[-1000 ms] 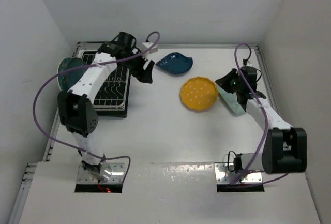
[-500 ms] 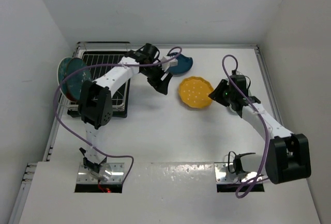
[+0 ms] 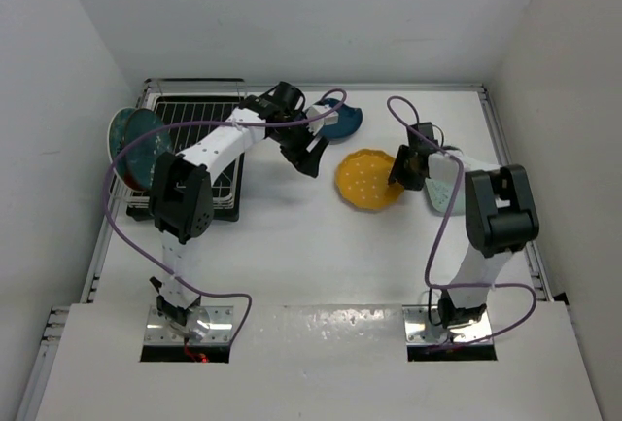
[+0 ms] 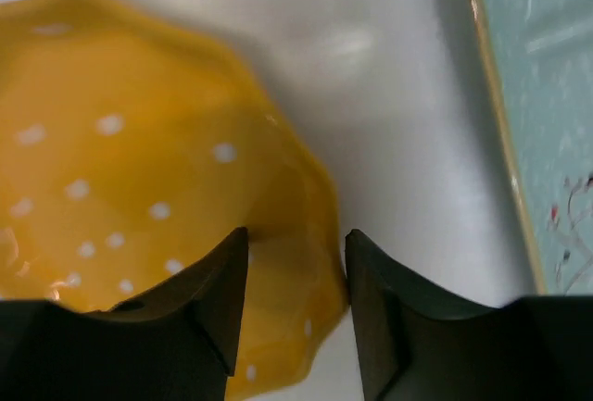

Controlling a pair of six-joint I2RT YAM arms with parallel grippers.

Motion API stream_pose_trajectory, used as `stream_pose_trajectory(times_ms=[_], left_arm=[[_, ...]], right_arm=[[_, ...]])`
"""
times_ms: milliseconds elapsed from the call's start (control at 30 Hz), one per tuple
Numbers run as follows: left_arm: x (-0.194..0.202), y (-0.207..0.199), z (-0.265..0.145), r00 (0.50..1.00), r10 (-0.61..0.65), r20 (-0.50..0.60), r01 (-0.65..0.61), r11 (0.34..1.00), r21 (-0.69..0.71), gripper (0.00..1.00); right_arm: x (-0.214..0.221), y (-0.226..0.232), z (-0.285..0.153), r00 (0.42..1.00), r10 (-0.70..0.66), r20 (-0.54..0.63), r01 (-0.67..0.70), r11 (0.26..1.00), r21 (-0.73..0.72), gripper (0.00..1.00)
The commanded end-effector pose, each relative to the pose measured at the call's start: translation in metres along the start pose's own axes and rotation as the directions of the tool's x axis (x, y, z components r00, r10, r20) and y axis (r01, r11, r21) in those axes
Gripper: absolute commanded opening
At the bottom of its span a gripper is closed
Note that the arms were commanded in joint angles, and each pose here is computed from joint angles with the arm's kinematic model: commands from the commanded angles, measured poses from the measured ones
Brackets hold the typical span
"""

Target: Load the plates into the dish rack

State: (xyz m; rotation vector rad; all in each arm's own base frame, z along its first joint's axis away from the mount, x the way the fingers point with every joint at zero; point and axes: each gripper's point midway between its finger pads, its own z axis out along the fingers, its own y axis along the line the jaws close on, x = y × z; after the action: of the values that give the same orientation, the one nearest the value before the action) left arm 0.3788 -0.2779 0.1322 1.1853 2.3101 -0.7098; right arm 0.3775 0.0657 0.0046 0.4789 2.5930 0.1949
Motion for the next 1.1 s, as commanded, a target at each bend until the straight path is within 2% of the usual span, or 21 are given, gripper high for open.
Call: stream_pose_trajectory(times_ms=[0, 33, 67, 100, 200, 267, 300, 367, 433, 500, 667, 800, 900, 933, 1033, 1067], left_arm=[[-0.015, -0.004, -0.017, 0.998, 0.035, 0.052, -0.033, 0.999, -0.022, 0.72], [-0.015, -0.004, -0.017, 0.998, 0.034, 0.052, -0.033, 0.999, -0.022, 0.72], [-0.015, -0.004, -0.017, 0.998, 0.034, 0.052, -0.033, 0.999, -0.022, 0.72], [-0.015, -0.004, -0.017, 0.998, 0.034, 0.052, -0.033, 0.999, -0.022, 0.72], [-0.013, -0.003, -0.014, 0.999, 0.030, 0.044, -0.029, 0.999, -0.019, 0.72], [-0.010, -0.003, -0.009, 0.999, 0.023, 0.036, -0.023, 1.000, -0.006, 0.75], [-0.007, -0.003, -0.004, 0.999, 0.016, 0.028, -0.017, 1.000, 0.008, 0.77], [-0.006, -0.003, 0.002, 1.000, 0.011, 0.024, -0.012, 1.000, 0.023, 0.79], [0.000, 0.003, 0.012, 1.000, -0.019, 0.008, 0.018, 0.999, 0.040, 0.80], [0.003, 0.003, 0.022, 0.999, -0.042, -0.004, 0.043, 0.997, 0.068, 0.81], [0.022, 0.007, 0.050, 0.994, -0.090, -0.062, 0.097, 0.989, 0.110, 0.82], [0.051, 0.010, 0.067, 0.984, -0.104, -0.143, 0.117, 0.989, 0.089, 0.82], [0.070, 0.010, 0.077, 0.977, -0.115, -0.182, 0.134, 0.986, 0.099, 0.75], [0.074, 0.007, 0.079, 0.974, -0.122, -0.191, 0.145, 0.983, 0.113, 0.68], [0.084, 0.004, 0.086, 0.969, -0.127, -0.212, 0.159, 0.978, 0.139, 0.56], [0.088, 0.002, 0.087, 0.968, -0.123, -0.217, 0.158, 0.976, 0.152, 0.44]], right_arm=[[-0.003, -0.002, 0.013, 0.998, -0.050, -0.038, 0.051, 0.999, 0.020, 0.37], [0.000, -0.005, 0.016, 0.998, -0.048, -0.047, 0.050, 0.998, 0.025, 0.28], [0.007, -0.007, 0.017, 0.997, -0.050, -0.058, 0.051, 0.998, 0.028, 0.09], [0.011, -0.010, 0.017, 0.997, -0.045, -0.060, 0.047, 0.998, 0.034, 0.00], [0.013, -0.009, 0.013, 0.997, -0.057, -0.042, 0.057, 0.998, -0.012, 0.00], [0.026, 0.007, 0.011, 0.995, -0.091, -0.045, 0.084, 0.986, -0.142, 0.00], [0.015, 0.017, -0.004, 0.993, -0.113, 0.017, 0.115, 0.975, -0.192, 0.00], [0.028, 0.037, -0.019, 0.991, -0.129, 0.033, 0.133, 0.933, -0.335, 0.00], [0.035, 0.043, -0.027, 0.992, -0.114, 0.053, 0.126, 0.907, -0.403, 0.00], [0.038, 0.066, -0.043, 0.989, -0.116, 0.091, 0.146, 0.844, -0.516, 0.00], [0.051, 0.083, -0.056, 0.991, -0.082, 0.102, 0.127, 0.801, -0.586, 0.00], [0.054, 0.093, -0.061, 0.994, -0.054, 0.098, 0.104, 0.773, -0.626, 0.00], [0.056, 0.102, -0.067, 0.991, -0.066, 0.113, 0.124, 0.749, -0.650, 0.00], [0.058, 0.103, -0.067, 0.991, -0.073, 0.115, 0.131, 0.745, -0.655, 0.00], [0.056, 0.108, -0.070, 0.989, -0.072, 0.131, 0.142, 0.725, -0.674, 0.00], [0.056, 0.109, -0.071, 0.990, -0.066, 0.127, 0.136, 0.719, -0.681, 0.00]])
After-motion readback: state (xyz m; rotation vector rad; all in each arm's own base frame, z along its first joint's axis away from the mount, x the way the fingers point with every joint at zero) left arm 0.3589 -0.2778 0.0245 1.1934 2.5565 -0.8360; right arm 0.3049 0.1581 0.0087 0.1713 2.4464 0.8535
